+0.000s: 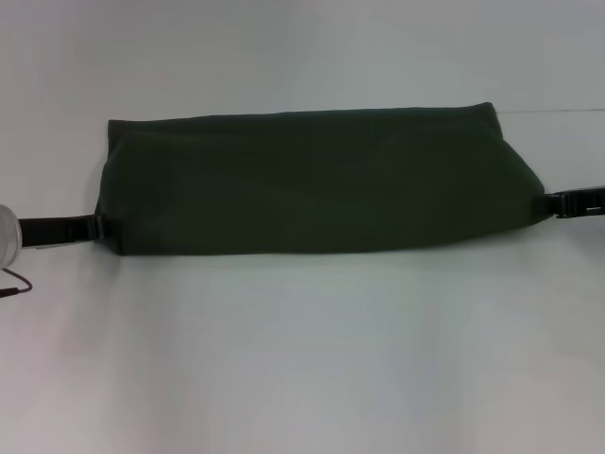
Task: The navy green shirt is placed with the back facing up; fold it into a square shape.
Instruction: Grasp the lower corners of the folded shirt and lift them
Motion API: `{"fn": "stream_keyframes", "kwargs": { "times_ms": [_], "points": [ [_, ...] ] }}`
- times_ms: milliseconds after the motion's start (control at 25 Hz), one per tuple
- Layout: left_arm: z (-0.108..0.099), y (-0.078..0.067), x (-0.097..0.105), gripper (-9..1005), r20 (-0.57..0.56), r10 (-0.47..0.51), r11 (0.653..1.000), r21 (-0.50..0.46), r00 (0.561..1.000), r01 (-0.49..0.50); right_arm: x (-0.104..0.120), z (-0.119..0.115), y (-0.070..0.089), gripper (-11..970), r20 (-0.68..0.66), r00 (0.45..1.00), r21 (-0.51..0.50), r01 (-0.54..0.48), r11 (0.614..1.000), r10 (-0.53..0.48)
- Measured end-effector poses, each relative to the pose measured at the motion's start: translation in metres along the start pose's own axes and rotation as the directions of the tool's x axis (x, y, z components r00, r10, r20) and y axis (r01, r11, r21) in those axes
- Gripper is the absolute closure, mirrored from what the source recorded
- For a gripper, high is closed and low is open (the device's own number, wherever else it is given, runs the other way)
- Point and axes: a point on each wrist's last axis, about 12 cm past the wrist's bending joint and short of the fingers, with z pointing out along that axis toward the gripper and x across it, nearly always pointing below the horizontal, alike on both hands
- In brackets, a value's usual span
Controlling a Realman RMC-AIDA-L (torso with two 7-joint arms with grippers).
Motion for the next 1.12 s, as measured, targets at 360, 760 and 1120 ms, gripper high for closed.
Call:
{"fn": "stream_keyframes", "kwargs": {
  "times_ms": [360,760,1120],
  "points": [
    [-0.003,0.0,-0.002,944,-0.002,0.003,1.0,0.015,1.0,-0.003,0.0,0.0,0.0,953,-0.003,1.0,-0.005,0.001,1.0,-0.001],
    [-0.013,0.001,-0.004,942,-0.022,0.013,0.999,0.053,1.0,-0.012,0.001,-0.007,-0.002,952,-0.01,1.0,-0.031,-0.01,0.999,0.01],
    [-0.024,0.003,-0.001,939,-0.069,0.021,0.996,0.083,0.997,-0.015,0.006,-0.017,-0.007,953,-0.03,0.999,-0.061,-0.023,0.998,0.021]
  ]
}}
